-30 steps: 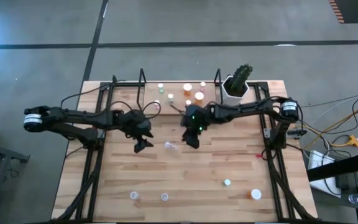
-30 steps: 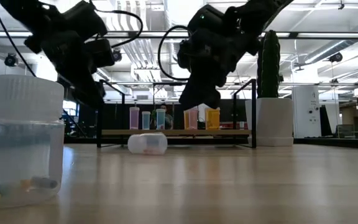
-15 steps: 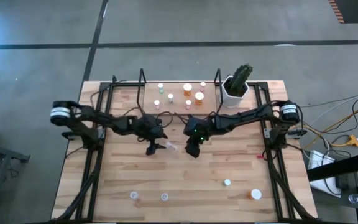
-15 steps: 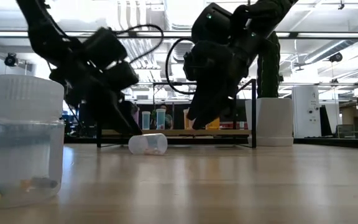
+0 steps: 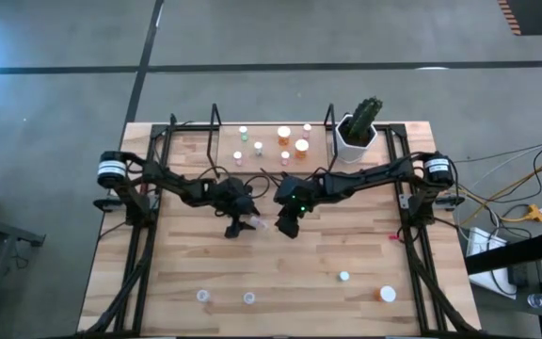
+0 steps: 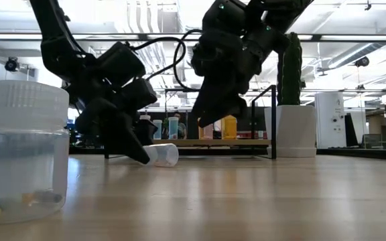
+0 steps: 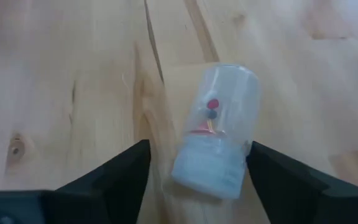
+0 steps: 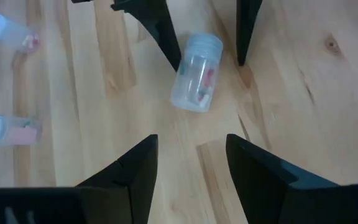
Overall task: Pick and place medicine bottles onto shelf by color
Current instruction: Adjust the transparent pill bottle on the shelf
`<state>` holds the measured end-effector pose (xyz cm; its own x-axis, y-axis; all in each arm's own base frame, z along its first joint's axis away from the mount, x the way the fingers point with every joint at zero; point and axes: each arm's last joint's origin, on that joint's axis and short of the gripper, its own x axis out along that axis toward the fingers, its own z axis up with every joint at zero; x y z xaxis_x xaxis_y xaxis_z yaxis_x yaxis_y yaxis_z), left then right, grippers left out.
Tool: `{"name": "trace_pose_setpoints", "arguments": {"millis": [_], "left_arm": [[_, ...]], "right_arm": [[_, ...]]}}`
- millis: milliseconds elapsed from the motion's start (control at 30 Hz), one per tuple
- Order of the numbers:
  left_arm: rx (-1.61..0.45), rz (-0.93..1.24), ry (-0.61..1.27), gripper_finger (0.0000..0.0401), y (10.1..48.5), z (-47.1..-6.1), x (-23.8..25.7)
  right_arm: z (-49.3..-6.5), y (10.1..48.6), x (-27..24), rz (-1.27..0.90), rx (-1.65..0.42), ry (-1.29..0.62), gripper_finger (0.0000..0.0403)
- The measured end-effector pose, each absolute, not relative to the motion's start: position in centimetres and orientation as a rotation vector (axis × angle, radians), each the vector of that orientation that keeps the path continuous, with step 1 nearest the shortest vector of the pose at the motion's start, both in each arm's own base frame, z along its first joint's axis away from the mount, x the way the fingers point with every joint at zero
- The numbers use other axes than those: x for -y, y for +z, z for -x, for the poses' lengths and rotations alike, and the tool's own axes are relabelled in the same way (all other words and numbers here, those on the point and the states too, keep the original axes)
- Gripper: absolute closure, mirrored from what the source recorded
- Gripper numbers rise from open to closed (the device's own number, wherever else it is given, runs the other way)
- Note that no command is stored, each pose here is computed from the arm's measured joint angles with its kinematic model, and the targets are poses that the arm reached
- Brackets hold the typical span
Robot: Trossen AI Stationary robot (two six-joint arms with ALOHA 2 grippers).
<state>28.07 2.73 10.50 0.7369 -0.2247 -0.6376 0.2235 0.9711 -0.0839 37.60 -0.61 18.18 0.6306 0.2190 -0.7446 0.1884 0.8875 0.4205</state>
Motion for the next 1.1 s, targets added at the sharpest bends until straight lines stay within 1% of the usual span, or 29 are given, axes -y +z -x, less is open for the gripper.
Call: {"name": "trace_pose_setpoints", "arguments": {"millis": [167, 267, 433, 567, 700, 800, 933, 1100], "left_arm": [[-0.734, 0.056, -0.231, 0.0235, 11.1, -27.5, -2.6], [-0.782, 0.12, -0.21, 0.0285, 12.4, -26.9, -2.5], [-0.78, 0.214, -0.156, 0.0289, 17.1, -25.7, -2.4], [-0.754, 0.295, -0.083, 0.0289, 22.3, -24.9, -2.4], [-0.81, 0.393, 0.038, 0.0289, 27.4, -24.6, -3.0], [-0.88, 0.476, 0.133, 0.0289, 30.3, -25.6, -4.4], [-1.111, 0.508, 0.202, 0.0289, 31.0, -27.7, -6.5], [-1.389, 0.486, 0.188, 0.0289, 28.8, -29.9, -7.9]], "right_arm": [[-37.4, 18.4, 0.6, -0.492, -0.939, 0.012, 0.0225], [-37.4, 18.9, 0.6, -0.49, -0.988, 0.004, 0.0226], [-37.1, 19.5, 0.6, -0.489, -1.062, -0.011, 0.0227], [-37.0, 19.6, 0.6, -0.49, -1.079, -0.014, 0.0227], [-36.9, 19.4, 0.6, -0.48, -1.084, -0.022, 0.0227], [-36.7, 19.3, 0.6, -0.456, -1.096, -0.037, 0.0227], [-36.2, 19.1, 0.8, -0.402, -1.156, -0.11, 0.0227], [-36.1, 19.1, 0.9, -0.346, -1.16, -0.114, 0.0227]]}}
